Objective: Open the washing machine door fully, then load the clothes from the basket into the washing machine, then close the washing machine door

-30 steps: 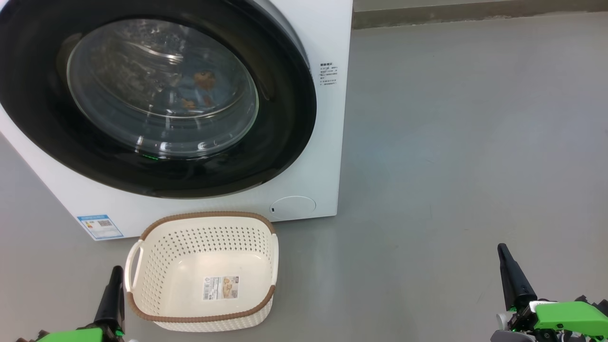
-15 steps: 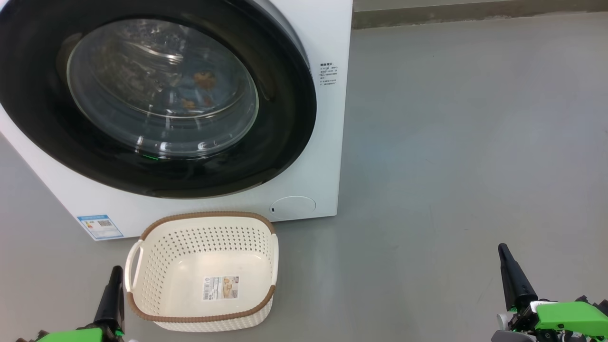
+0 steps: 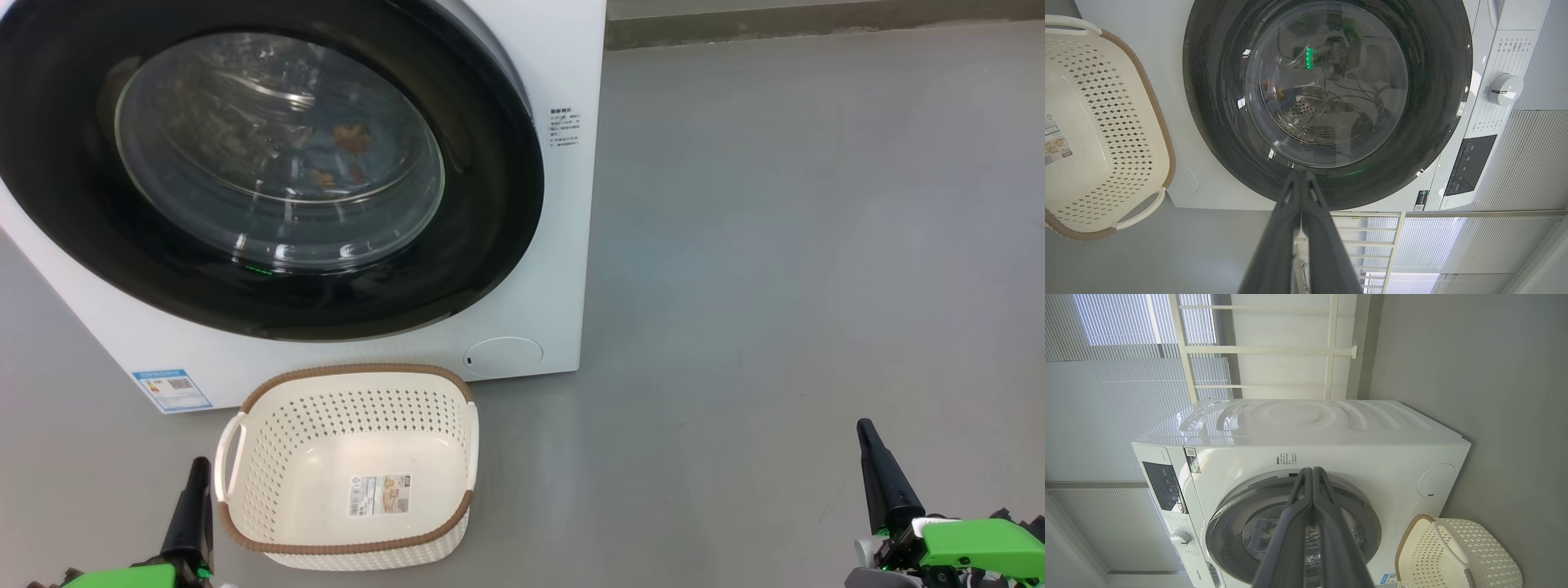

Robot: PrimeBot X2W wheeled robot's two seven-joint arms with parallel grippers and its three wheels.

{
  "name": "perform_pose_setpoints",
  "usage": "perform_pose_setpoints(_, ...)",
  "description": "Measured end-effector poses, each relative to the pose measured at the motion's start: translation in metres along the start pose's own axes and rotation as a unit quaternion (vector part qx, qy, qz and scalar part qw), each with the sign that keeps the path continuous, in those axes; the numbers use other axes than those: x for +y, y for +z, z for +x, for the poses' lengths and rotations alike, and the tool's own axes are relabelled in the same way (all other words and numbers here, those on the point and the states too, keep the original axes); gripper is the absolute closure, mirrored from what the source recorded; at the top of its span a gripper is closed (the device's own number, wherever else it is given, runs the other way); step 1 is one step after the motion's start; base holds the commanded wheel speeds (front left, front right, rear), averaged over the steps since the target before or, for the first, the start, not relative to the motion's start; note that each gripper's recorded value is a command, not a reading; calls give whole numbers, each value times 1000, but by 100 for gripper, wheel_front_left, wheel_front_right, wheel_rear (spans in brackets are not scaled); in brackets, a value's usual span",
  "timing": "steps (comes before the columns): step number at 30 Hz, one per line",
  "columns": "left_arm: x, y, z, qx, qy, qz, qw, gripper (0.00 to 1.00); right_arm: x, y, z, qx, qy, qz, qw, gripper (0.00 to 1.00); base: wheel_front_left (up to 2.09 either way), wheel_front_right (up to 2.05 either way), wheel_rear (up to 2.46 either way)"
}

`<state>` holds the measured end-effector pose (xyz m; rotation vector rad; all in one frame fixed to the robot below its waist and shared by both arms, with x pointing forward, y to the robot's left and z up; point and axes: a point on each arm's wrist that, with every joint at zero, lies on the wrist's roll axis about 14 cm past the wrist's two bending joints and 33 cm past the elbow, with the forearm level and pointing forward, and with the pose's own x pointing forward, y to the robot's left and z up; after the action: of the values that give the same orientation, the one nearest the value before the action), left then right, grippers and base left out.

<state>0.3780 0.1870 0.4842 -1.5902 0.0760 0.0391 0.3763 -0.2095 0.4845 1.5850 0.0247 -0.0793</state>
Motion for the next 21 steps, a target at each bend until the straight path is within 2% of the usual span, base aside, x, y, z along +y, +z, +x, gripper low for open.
perform_pose_setpoints(21, 0, 0, 0, 0, 0, 0, 1000, 100, 0, 1, 0, -1, 0, 0, 1000, 100, 0, 0, 0)
